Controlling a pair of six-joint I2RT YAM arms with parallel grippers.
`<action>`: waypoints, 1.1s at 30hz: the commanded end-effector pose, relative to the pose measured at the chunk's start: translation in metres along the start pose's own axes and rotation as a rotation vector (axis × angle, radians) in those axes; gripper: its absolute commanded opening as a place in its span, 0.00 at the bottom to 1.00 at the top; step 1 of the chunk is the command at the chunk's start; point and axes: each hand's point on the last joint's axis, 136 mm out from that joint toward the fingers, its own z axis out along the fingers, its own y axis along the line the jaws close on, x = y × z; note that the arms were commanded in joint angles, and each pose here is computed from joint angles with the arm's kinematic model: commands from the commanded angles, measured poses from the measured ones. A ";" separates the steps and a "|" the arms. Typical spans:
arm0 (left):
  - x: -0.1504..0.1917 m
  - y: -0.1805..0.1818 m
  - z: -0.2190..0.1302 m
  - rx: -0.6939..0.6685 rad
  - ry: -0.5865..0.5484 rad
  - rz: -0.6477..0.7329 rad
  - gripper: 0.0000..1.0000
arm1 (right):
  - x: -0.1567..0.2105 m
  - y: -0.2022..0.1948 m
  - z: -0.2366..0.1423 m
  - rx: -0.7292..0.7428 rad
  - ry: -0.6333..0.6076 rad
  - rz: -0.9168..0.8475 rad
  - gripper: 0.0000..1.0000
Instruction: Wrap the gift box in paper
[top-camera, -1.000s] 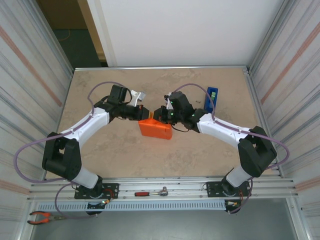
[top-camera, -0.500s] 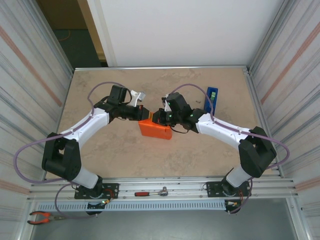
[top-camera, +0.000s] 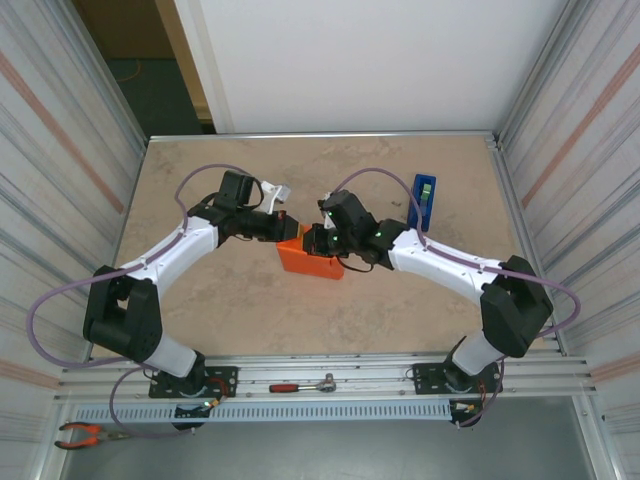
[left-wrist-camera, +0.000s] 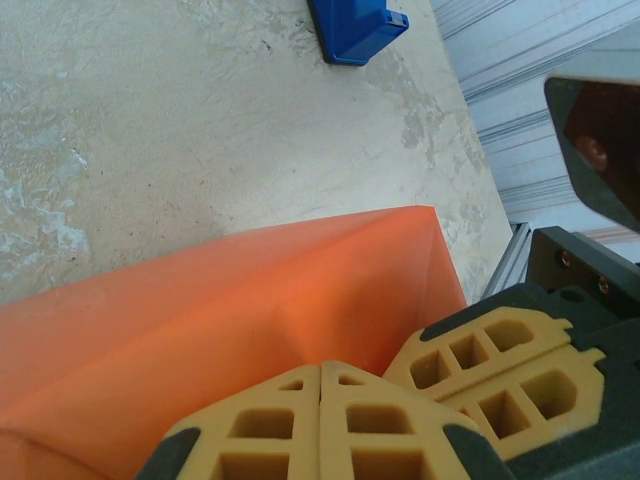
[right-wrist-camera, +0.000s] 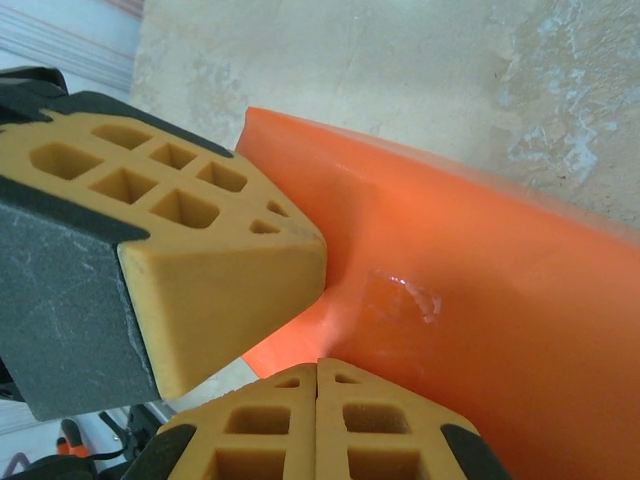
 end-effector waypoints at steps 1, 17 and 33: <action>0.025 0.015 0.007 -0.045 0.073 -0.041 0.00 | 0.012 -0.003 -0.010 0.048 0.027 -0.029 0.00; 0.026 0.014 0.007 -0.041 0.072 -0.041 0.00 | 0.025 -0.001 -0.011 0.102 0.017 -0.065 0.00; 0.026 0.015 0.007 -0.041 0.069 -0.042 0.00 | 0.024 -0.022 -0.002 0.306 -0.189 -0.132 0.00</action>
